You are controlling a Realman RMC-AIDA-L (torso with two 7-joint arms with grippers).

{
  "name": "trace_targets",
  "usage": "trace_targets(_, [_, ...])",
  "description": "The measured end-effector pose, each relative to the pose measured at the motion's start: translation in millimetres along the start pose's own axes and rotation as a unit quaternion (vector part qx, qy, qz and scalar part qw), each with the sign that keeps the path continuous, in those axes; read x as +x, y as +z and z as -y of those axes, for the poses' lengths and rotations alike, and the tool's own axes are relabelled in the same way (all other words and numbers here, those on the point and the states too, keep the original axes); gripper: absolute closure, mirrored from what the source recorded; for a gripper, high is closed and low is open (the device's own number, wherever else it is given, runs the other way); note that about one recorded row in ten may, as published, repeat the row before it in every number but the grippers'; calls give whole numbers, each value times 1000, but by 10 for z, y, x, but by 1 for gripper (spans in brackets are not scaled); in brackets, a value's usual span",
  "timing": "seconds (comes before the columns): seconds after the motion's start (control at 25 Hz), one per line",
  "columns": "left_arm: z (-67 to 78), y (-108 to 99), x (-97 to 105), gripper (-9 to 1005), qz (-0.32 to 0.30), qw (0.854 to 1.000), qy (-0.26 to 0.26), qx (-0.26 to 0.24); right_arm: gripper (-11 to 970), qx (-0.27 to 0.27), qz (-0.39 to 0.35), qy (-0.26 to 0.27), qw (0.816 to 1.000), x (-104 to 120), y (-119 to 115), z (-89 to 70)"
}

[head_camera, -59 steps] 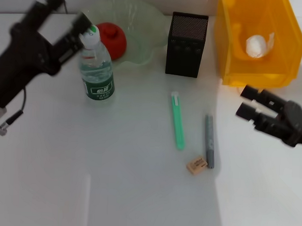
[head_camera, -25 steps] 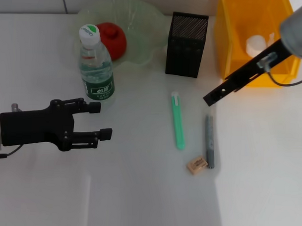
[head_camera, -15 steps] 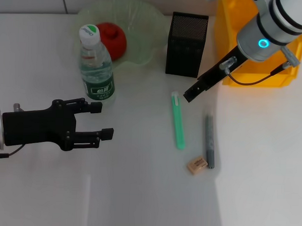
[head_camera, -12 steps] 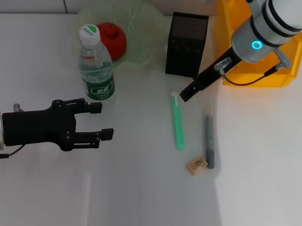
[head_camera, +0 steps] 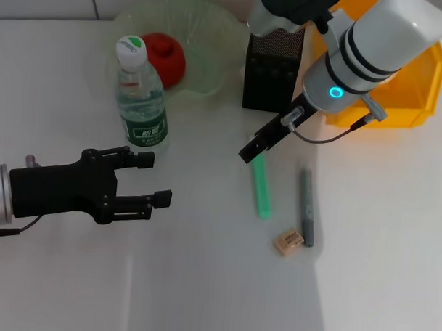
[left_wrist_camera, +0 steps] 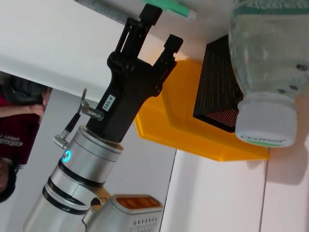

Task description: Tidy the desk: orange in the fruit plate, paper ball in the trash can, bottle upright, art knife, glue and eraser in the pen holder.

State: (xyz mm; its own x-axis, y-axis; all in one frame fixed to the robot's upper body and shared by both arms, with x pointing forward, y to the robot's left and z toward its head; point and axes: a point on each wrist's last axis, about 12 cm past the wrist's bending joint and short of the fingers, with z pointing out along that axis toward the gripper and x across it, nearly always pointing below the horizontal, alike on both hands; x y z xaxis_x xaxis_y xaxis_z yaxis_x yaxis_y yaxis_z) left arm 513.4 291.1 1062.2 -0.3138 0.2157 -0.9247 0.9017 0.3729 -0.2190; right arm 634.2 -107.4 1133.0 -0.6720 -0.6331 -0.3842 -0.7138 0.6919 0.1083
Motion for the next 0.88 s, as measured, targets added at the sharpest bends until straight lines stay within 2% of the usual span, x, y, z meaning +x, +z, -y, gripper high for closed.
trace_targets(0.4, [-17, 63, 18, 194, -4, 1000, -2, -11, 121, 35, -16, -16, 999, 24, 139, -116])
trace_targets(0.68, [-25, 78, 20, 192, -5, 1000, -2, -15, 120, 30, -12, -17, 999, 11, 151, -150])
trace_targets(0.88, [-23, 91, 13, 193, -4, 1000, 0, -14, 126, 37, -16, -37, 998, 14, 180, -190])
